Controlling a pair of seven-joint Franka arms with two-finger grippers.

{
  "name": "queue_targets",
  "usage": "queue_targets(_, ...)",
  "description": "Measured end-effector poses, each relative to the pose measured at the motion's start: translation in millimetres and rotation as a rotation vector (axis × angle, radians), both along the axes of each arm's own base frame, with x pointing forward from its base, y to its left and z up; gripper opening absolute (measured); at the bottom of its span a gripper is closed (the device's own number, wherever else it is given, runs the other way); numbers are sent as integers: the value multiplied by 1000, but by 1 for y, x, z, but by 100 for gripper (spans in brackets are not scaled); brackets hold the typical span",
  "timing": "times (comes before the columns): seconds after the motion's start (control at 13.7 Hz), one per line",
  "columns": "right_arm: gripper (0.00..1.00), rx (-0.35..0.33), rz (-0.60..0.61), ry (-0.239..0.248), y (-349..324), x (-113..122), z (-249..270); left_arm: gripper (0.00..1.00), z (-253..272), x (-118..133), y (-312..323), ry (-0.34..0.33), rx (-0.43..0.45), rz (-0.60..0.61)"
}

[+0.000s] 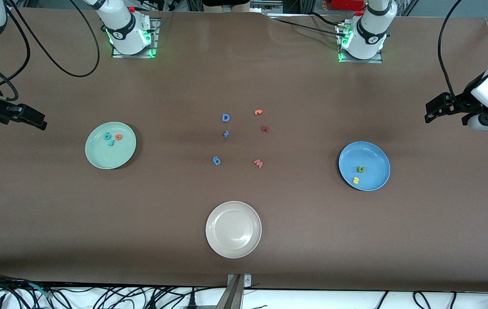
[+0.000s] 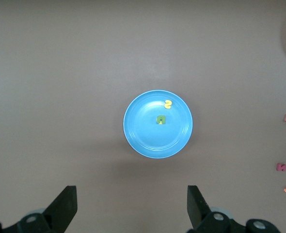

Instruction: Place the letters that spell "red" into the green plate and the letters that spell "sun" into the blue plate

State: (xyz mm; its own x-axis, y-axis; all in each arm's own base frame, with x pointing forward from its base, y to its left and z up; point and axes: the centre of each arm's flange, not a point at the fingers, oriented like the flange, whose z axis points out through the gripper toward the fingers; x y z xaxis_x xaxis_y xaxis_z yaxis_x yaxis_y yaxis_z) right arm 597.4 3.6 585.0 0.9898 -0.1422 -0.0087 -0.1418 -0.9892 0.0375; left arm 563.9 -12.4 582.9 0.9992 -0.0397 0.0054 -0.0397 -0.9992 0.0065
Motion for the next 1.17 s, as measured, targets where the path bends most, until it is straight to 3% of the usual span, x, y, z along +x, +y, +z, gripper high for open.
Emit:
queue_targets(0.22, 100, 35, -4, 6, 3, 0, -3, 100, -1, -1, -18, 3, -2, 14)
queue_targets(0.66, 100, 34, -15, 2, -3, 2, -21, 100, -3, -1, -23, 7, -2, 14)
queue_targets(1.17, 100, 35, -27, -7, -3, 1, -15, 100, -16, 5, 9, 29, -3, 27)
